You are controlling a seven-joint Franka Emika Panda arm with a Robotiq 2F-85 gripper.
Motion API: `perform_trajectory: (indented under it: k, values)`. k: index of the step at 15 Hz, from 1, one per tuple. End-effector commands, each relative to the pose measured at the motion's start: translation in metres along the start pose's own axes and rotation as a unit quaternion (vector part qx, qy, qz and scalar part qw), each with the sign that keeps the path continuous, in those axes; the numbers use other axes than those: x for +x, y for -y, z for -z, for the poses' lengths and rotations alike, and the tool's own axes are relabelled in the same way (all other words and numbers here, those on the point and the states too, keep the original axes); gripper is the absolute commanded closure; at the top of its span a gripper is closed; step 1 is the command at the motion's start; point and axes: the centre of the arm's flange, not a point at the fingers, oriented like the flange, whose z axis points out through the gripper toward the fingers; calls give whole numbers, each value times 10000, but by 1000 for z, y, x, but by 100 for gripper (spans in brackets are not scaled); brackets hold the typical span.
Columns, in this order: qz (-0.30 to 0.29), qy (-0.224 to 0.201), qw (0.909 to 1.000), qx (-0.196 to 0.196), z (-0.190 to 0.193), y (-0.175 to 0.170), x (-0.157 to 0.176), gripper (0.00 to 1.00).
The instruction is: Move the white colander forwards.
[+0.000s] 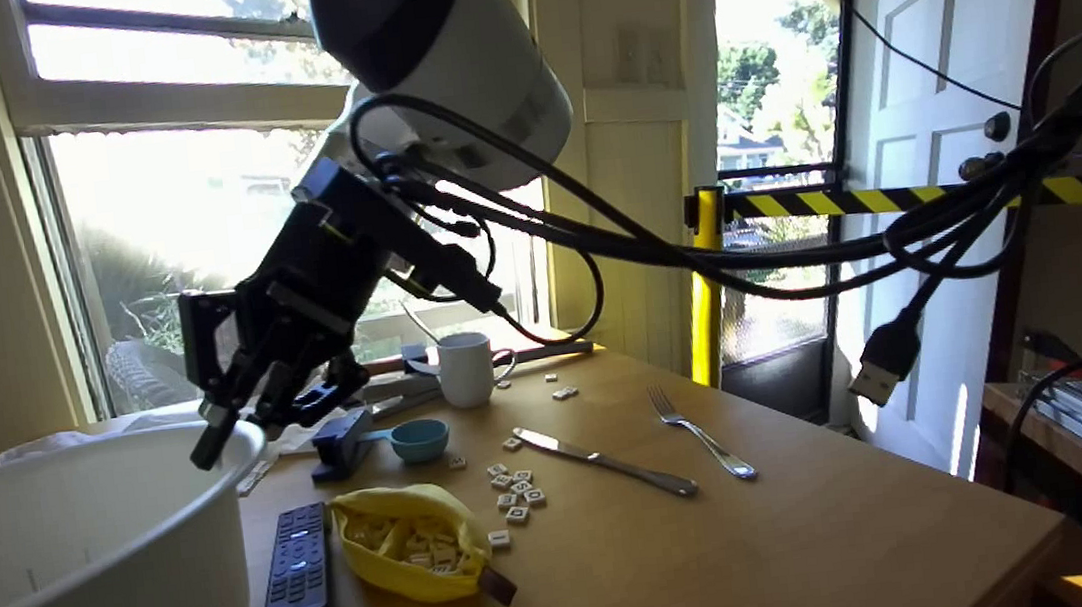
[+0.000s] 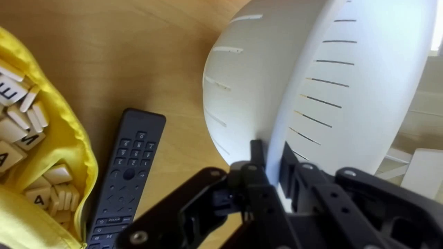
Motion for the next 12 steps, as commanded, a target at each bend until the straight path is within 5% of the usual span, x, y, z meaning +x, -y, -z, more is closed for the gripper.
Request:
perform_trajectory:
  k: [1, 5, 12]
  values:
    - [500, 478, 9969, 386, 42, -31, -16, 96]
    - [1337, 1105, 9830, 600, 62, -53, -25, 96]
    - [1803, 1542, 9714, -49, 81, -97, -46, 96]
